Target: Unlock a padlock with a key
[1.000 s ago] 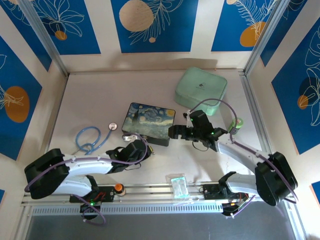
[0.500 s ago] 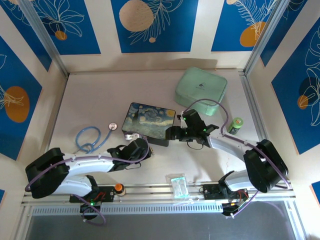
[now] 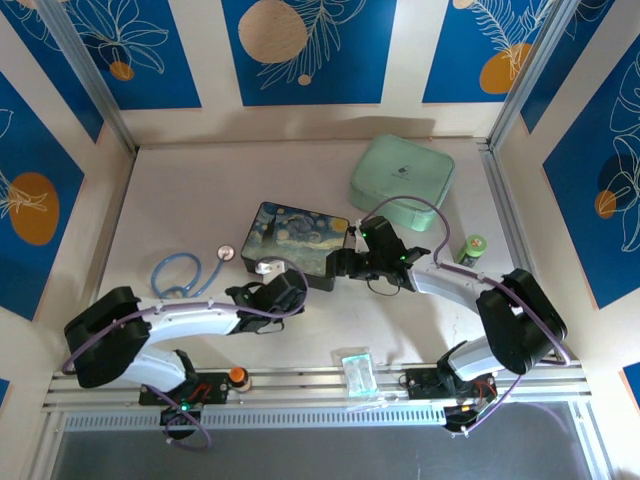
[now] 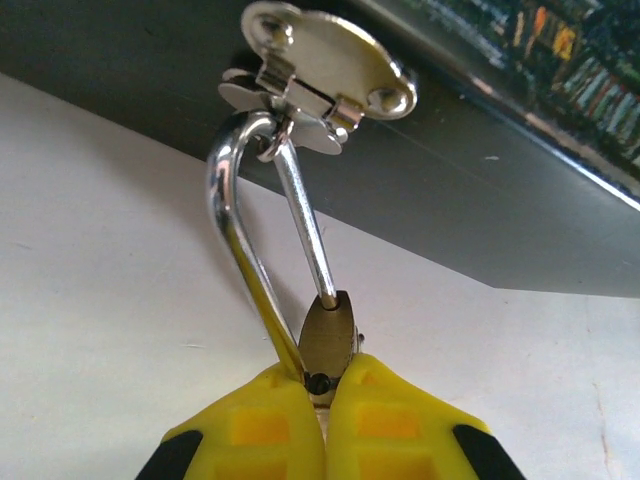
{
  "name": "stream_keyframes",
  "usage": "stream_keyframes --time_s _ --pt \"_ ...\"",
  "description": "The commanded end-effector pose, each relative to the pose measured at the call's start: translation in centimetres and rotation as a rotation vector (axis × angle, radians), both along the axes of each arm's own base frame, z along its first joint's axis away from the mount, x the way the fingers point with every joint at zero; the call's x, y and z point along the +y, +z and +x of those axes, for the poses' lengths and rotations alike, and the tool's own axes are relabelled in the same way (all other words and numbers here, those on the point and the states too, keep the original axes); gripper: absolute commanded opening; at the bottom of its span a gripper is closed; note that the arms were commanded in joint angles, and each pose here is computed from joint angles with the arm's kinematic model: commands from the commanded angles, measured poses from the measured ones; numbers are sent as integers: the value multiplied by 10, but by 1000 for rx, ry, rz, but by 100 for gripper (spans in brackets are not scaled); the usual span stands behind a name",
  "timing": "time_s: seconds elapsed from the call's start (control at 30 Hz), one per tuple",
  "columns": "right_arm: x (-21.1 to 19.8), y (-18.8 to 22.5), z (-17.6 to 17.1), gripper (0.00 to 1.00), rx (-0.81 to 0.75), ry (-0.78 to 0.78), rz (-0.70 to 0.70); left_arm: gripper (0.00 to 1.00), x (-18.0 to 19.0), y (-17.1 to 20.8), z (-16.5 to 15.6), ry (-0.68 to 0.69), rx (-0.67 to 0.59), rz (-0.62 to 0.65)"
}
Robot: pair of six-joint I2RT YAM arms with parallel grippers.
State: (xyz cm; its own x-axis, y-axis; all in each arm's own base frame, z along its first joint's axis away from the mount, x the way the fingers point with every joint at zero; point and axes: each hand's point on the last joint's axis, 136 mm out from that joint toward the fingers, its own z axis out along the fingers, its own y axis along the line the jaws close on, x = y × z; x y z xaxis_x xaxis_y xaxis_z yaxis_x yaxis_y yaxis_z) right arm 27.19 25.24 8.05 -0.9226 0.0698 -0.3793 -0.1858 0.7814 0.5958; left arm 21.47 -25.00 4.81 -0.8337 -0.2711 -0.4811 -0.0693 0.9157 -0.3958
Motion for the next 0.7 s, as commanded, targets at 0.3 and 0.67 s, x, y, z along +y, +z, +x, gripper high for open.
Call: stream_keyframes --time_s 0.3,0.67 --pt "-28 -57 -23 57 144 -42 -150 17 15 -29 2 -33 16 189" --pt "-29 -65 -27 56 164 -41 -149 24 -1 -26 12 -53 -22 170"
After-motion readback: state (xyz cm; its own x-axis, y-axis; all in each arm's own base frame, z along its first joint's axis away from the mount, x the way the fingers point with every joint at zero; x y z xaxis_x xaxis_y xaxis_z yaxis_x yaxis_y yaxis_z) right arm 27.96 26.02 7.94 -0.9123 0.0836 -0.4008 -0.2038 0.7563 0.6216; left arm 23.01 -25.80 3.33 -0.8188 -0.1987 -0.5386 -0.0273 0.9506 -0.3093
